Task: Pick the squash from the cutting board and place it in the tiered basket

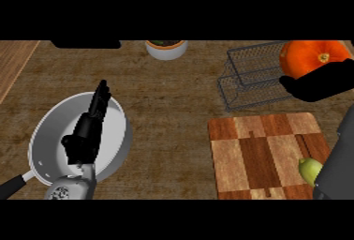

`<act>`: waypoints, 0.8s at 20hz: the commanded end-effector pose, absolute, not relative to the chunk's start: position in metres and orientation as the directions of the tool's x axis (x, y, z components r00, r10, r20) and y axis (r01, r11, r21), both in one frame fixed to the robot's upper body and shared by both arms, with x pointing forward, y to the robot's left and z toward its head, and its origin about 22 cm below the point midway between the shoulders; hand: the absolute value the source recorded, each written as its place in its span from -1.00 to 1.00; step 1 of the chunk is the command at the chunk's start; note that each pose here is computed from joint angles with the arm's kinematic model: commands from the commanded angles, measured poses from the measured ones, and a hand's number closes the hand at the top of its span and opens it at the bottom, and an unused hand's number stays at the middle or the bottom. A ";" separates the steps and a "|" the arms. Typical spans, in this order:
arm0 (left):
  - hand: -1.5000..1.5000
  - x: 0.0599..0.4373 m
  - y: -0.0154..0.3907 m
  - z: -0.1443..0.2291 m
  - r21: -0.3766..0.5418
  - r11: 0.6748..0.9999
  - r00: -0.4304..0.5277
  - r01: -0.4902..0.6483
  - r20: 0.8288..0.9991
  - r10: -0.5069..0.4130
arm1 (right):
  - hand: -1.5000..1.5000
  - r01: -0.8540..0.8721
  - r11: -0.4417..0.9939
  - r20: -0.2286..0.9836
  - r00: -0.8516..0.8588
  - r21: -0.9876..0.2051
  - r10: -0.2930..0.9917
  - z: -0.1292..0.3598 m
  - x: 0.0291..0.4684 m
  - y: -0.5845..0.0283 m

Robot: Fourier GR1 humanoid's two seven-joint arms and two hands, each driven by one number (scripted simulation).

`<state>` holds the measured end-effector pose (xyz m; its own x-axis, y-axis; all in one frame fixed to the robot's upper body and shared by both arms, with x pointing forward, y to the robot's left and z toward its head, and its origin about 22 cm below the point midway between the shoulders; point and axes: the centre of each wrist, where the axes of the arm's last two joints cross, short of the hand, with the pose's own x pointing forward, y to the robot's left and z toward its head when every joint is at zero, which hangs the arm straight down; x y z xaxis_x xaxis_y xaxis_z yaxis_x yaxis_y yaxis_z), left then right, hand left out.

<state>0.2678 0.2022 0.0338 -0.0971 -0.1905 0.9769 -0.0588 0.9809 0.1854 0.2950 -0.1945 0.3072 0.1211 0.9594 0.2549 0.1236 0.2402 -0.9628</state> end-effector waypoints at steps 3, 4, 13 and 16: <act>0.00 0.268 0.212 0.032 0.187 0.980 -0.102 -0.075 0.976 -0.194 | 1.00 0.152 0.209 0.234 0.164 -0.966 0.958 0.310 0.328 -0.207; 0.00 0.270 0.199 0.029 0.189 0.981 -0.099 -0.050 0.976 -0.193 | 1.00 0.163 0.182 0.207 0.151 -0.970 0.967 0.297 0.336 -0.217; 0.00 0.278 0.199 0.026 0.182 0.982 -0.094 -0.051 0.978 -0.186 | 1.00 0.105 0.163 0.181 0.201 -0.981 0.963 0.261 0.388 -0.237; 0.00 0.285 0.206 0.039 0.180 0.982 -0.094 -0.063 0.978 -0.186 | -1.00 0.124 0.406 0.424 0.275 -0.905 0.863 0.246 0.383 -0.247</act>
